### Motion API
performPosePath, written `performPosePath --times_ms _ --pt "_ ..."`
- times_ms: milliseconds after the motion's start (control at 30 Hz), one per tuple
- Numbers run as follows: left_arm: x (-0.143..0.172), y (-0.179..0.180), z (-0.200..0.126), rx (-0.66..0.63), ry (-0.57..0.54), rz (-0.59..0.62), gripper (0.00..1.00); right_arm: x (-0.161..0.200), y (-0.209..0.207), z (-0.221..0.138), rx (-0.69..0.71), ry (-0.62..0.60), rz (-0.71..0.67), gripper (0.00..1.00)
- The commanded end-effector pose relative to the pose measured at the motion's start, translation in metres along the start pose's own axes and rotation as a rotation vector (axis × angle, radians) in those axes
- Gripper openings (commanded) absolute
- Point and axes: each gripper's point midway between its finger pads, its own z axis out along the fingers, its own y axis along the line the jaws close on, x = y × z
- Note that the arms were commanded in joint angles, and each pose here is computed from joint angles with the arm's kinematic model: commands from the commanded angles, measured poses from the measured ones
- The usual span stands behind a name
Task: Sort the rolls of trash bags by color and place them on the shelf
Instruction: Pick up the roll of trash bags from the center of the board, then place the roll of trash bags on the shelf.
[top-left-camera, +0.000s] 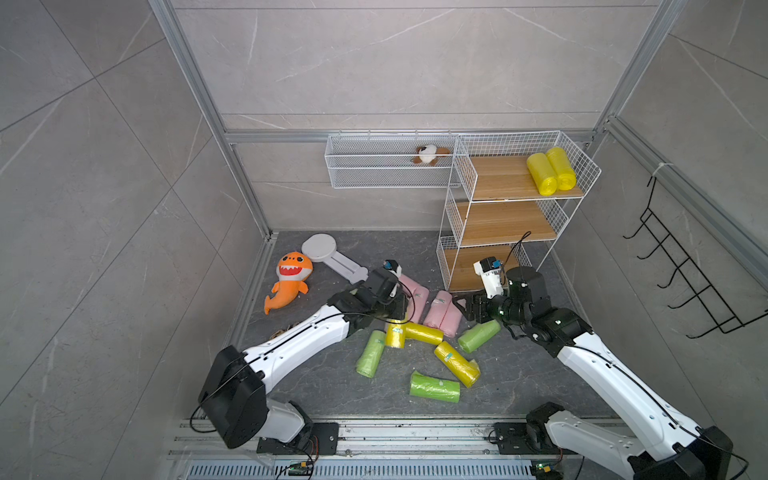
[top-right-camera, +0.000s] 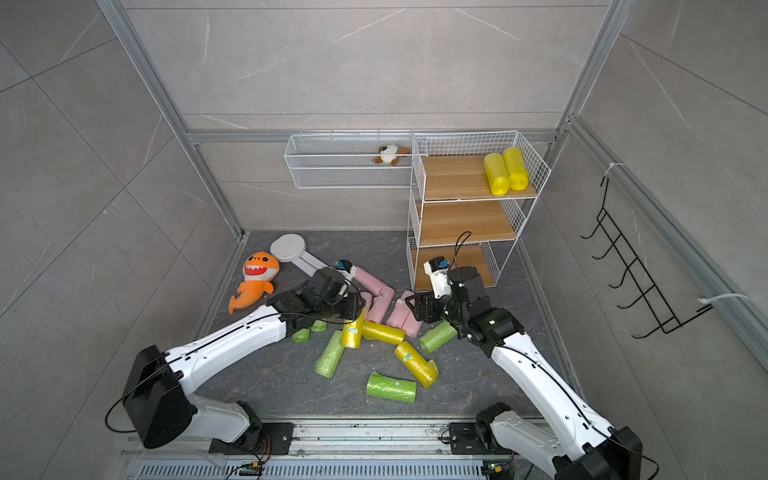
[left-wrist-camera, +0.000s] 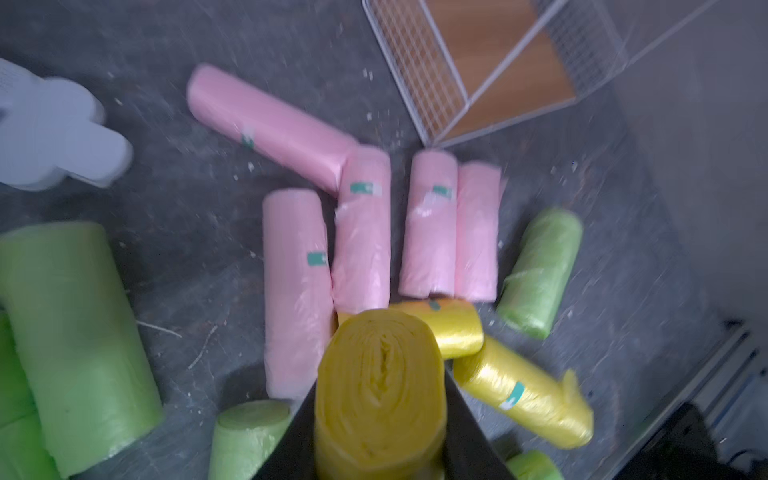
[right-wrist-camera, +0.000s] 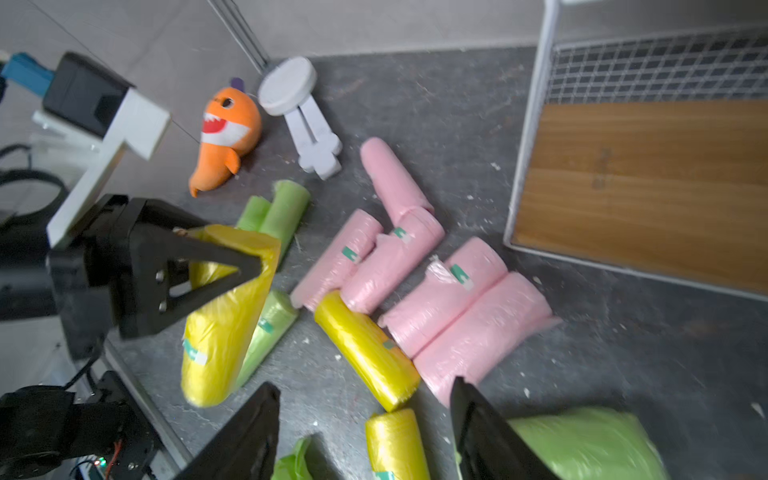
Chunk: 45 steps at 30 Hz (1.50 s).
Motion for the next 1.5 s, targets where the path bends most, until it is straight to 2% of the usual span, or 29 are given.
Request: performPosePath --times_ms 0,133,333,533,767,1033,1333,1400,1467 --pt "-0.073 -0.015 -0.041 0.211 -0.29 -0.214 0.19 -0.031 0.037 -0.002 -0.156 -0.114 0.025 0.71" --pt "-0.112 -0.019 -0.073 0.279 -0.475 -0.327 0.19 -0.045 0.066 0.007 -0.263 -0.176 0.038 0.76" --pt "-0.134 -0.027 -0.103 0.461 -0.613 -0.531 0.16 -0.055 0.109 0.019 -0.396 -0.255 0.024 0.86" --pt "-0.143 -0.033 -0.121 0.6 -0.666 -0.66 0.16 -0.062 0.119 0.026 -0.39 -0.324 0.016 0.97" --pt "-0.144 -0.039 -0.127 0.694 -0.662 -0.726 0.15 -0.067 0.129 0.039 -0.422 -0.355 0.01 0.98" --pt "-0.143 -0.041 -0.125 0.726 -0.642 -0.754 0.15 -0.076 0.138 0.04 -0.457 -0.387 0.002 0.82" --pt "-0.142 -0.042 -0.123 0.739 -0.635 -0.766 0.15 -0.078 0.137 0.043 -0.443 -0.402 0.009 0.47" --pt "-0.141 -0.04 -0.122 0.733 -0.636 -0.766 0.17 -0.08 0.135 0.039 -0.43 -0.413 0.004 0.39" --pt "-0.14 -0.038 -0.118 0.715 -0.637 -0.758 0.27 -0.083 0.135 0.035 -0.42 -0.421 -0.011 0.36"
